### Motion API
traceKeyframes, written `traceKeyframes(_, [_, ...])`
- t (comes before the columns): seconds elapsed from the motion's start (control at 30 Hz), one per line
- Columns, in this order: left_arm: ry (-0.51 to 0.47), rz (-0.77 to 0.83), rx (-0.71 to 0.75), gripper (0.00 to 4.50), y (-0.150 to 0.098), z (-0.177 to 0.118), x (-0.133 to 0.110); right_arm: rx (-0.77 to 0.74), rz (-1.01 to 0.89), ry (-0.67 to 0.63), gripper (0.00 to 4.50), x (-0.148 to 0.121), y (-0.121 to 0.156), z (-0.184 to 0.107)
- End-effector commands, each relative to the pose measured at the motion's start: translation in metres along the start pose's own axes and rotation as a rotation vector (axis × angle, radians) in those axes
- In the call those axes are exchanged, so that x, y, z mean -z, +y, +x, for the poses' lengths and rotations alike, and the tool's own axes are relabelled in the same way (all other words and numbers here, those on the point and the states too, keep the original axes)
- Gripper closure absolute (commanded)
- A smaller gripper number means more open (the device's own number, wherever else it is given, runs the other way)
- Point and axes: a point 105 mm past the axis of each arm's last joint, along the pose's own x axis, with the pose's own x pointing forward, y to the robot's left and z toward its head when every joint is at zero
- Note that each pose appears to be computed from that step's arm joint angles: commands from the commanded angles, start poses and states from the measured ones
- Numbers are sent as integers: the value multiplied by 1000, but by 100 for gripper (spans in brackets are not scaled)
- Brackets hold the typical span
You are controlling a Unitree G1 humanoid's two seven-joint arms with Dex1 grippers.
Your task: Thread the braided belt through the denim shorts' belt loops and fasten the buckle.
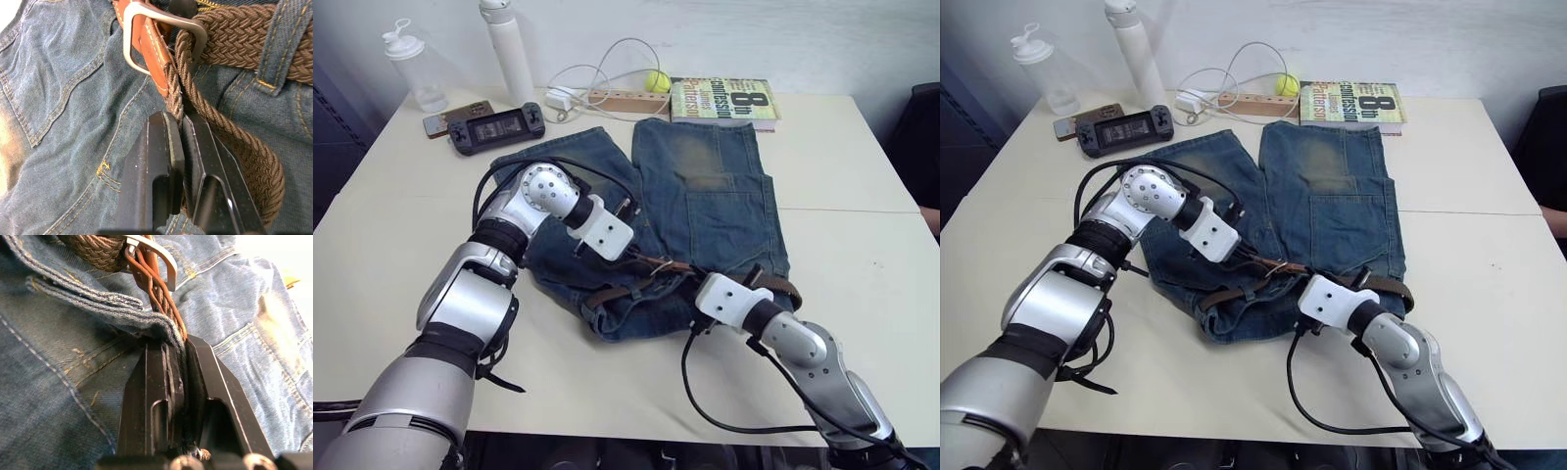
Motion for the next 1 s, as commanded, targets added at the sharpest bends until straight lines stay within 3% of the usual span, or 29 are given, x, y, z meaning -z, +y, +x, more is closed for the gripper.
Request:
traceKeyframes(0.03, [10,30,5,450,5,-2,-4,81,-45,-7,448,-6,-15,-1])
traceKeyframes(0.2, [77,-31,-15,450,16,12,0,48,-50,-42,448,-17,-8,2])
traceKeyframes(0.4, [-18,-85,-12,450,34,19,-30,26,-56,-44,448,-19,-4,3])
traceKeyframes(0.67, [-38,-162,153,450,8,16,-47,14,-63,-49,448,-20,-4,4])
traceKeyframes(0.83, [0,-253,117,450,7,25,-45,-3,-56,-61,448,-23,-1,5])
traceKeyframes(1.0, [2,-404,-20,450,31,34,-44,-21,-48,-73,448,-25,2,6])
